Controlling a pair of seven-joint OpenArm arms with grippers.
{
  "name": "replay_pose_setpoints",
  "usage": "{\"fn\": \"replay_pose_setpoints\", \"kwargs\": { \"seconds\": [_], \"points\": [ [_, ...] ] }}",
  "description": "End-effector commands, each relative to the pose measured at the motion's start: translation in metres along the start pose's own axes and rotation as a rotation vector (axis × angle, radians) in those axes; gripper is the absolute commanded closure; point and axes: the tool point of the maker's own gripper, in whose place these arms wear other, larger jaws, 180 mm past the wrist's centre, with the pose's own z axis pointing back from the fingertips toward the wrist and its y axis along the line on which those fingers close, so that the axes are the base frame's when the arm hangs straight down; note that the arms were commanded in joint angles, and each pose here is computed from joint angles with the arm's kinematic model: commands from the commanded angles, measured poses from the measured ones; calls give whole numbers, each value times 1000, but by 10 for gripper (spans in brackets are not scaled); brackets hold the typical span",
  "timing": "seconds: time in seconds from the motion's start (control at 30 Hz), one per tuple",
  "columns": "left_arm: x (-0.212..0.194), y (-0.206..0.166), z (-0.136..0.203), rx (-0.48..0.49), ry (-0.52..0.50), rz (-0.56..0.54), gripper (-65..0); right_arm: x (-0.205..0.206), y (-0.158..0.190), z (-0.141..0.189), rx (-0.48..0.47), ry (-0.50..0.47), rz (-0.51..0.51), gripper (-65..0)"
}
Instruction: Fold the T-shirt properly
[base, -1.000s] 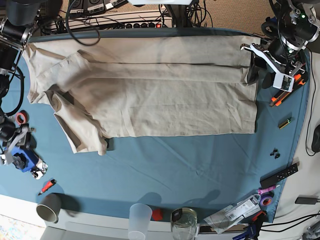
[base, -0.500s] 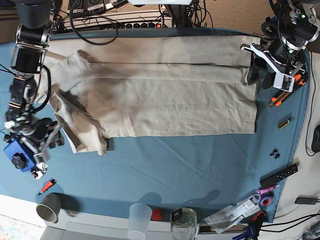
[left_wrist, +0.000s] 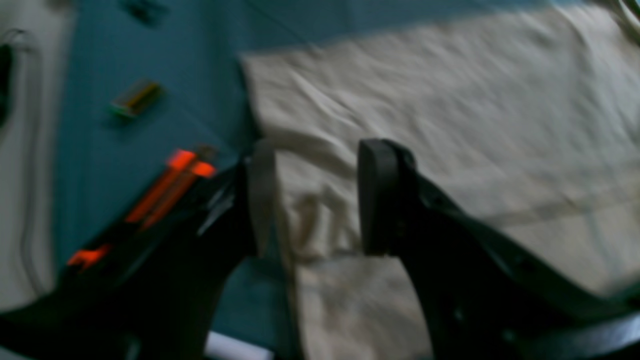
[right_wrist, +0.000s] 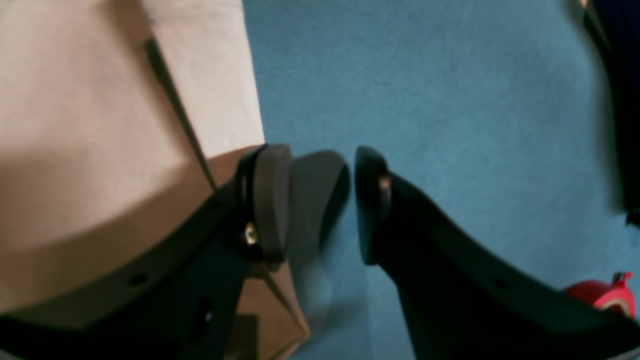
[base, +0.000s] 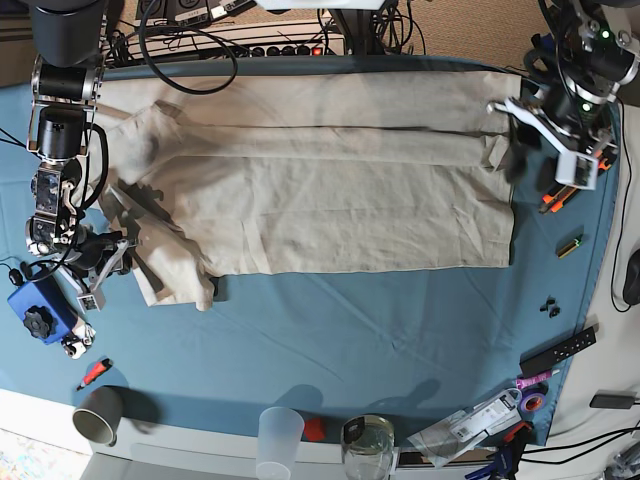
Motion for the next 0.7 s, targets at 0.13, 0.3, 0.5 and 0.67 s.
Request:
{"fn": "replay_pose_setpoints", "kwargs": {
  "seconds": [0.13, 0.3, 0.5, 0.67],
  "points": [
    [13, 16, -18, 15, -55, 26, -277, 17, -3, 8, 21, -24, -9, -217],
    [11, 12, -58, -30, -30, 0, -277, 17, -3, 7, 21, -24, -10, -217],
    [-2, 30, -114, 47, 100, -57, -277, 14, -3, 7, 21, -10, -9, -217],
    [-2, 34, -145, 47, 181, -13, -269, 14, -3, 7, 21, -10, -9, -217]
  ]
}}
